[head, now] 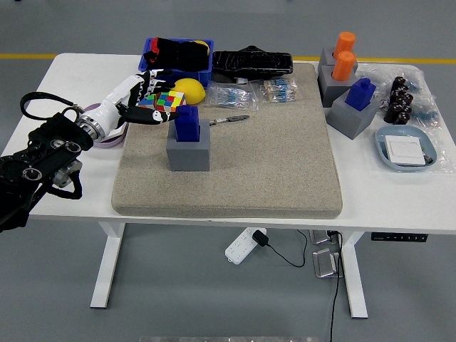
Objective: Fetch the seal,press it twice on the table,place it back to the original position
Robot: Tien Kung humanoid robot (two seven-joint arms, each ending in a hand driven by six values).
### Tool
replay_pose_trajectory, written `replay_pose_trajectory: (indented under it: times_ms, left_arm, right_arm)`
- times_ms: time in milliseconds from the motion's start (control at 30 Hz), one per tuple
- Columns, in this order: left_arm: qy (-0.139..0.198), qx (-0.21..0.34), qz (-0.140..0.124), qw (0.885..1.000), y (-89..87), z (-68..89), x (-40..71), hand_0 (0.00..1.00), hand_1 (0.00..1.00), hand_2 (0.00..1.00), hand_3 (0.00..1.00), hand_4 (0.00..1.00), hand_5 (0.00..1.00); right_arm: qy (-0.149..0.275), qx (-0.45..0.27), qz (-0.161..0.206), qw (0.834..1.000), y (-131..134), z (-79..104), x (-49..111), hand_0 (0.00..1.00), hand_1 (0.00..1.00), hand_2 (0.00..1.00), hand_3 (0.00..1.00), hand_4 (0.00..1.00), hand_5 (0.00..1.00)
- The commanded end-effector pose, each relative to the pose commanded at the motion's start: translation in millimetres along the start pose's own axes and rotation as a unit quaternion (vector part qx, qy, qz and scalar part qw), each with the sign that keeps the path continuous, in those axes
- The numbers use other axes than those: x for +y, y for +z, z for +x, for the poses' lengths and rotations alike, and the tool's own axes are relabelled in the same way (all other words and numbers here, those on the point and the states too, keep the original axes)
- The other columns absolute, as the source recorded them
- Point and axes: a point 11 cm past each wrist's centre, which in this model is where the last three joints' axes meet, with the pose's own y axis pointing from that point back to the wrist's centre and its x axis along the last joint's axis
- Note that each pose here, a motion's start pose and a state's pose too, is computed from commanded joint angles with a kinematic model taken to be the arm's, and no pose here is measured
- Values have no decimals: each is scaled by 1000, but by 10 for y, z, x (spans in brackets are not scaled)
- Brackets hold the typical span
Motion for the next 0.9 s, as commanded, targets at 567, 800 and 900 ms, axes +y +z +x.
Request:
replay_pose_trajectory:
  times_ms: [567,800,900]
  left_arm:
    - [-12,22,15,1000,-124,-176,7,932,814,799,892,894,2]
    - [-8,33,21,999,-169,-228,1,928,812,796,891,895,2]
    - [-9,34,25,999,-196,-270,2,927,807,793,889,892,2]
  right_arm:
    - [-5,2,0,1000,8,-43,-3,758,674,667,615,763,492]
    - [-6,0,1,1000,3,-54,-5,758,674,667,615,764,491]
    - [-7,1,1,1000,2,-67,-6,758,674,667,615,765,492]
